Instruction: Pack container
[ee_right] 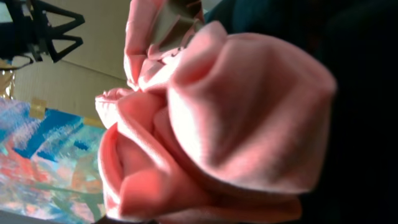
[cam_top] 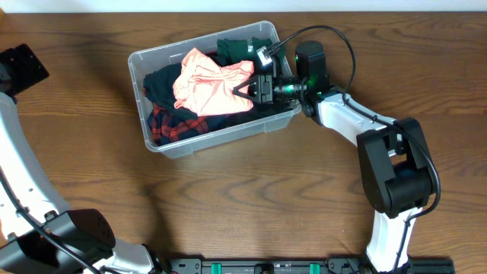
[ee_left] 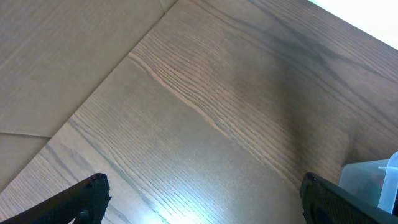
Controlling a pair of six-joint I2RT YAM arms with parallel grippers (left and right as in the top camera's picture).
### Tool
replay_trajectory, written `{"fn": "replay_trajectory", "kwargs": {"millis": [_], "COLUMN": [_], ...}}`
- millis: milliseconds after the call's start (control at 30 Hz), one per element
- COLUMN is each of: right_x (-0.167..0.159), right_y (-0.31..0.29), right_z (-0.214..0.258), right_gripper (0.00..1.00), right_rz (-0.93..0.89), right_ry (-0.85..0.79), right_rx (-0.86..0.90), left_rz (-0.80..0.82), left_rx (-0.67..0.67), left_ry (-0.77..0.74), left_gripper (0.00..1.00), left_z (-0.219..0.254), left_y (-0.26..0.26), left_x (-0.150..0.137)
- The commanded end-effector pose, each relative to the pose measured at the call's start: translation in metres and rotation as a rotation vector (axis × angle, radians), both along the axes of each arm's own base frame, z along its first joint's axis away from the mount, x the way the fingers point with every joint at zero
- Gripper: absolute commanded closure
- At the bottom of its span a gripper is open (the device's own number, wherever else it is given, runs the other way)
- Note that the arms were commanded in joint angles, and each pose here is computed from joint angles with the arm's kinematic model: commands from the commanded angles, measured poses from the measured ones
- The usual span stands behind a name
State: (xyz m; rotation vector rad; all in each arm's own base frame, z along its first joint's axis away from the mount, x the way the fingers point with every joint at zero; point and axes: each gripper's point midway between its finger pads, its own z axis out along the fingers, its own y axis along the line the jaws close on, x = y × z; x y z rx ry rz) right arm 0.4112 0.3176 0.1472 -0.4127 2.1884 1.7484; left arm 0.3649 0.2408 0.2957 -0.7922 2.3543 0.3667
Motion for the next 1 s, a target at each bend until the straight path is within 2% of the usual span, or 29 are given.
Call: {"fn": "replay_trajectory", "kwargs": {"millis": [0,67,100,267,367,500,567,733,833,967], "right_x": [0.002,0.003,0.003,0.004,0.009,0.02,0.022,0.028,0.033,0.018], "right_y": [0.003,0.002,0.0,-0.016,-0.04,-0.099,-0.118,-0.14,-0.192,-0.242], "right_z": [0.035,0.053,0.06,0.083,0.085,0.089,0.1,0.132,0.152,0.179], "right_gripper": [0.56,0.05,0.01,0.01,0.01,0.01,0.01,0.01,0.01,0.01], "right_rz": [-0.012,-0.025,-0.038,-0.123,-0.204,-0.389,-0.44,-0.506,-0.669,-0.829], "right_ry": [-0.09,-0.139,-0.161,-0.301,-0.384,-0.419,-0.433,-0.525,-0.574,-0.572], "right_rx": [0.018,0.022,0.013,-0.155,-0.383,-0.769,-0.841,-0.856,-1.031,-1.159], "left_rz": [0.015,0.015,0.015,0.015,0.015,0.015,0.015,0.015,0.015,0.015], "left_rx": [-0.002,-0.002,-0.002,-0.002,-0.002,-0.002,-0.002,-0.002,-0.002,-0.002], "left_ry": [0.005,0.005,0.005,0.005,0.005,0.005,0.005,0.005,0.005,0.005], "left_gripper": [0.02,0.02,0.02,0.02,0.02,0.02,0.02,0.02,0.02,0.02], "left_z": [-0.002,-0.002,-0.002,-0.002,-0.002,-0.002,-0.002,-0.002,-0.002,-0.002], "left_y": [0.003,0.003,0.003,0.003,0.003,0.003,0.003,0.003,0.003,0.003], "left_x": [-0.001,-0.001,-0.001,-0.001,-0.001,-0.001,-0.001,-0.001,-0.001,-0.001]}}
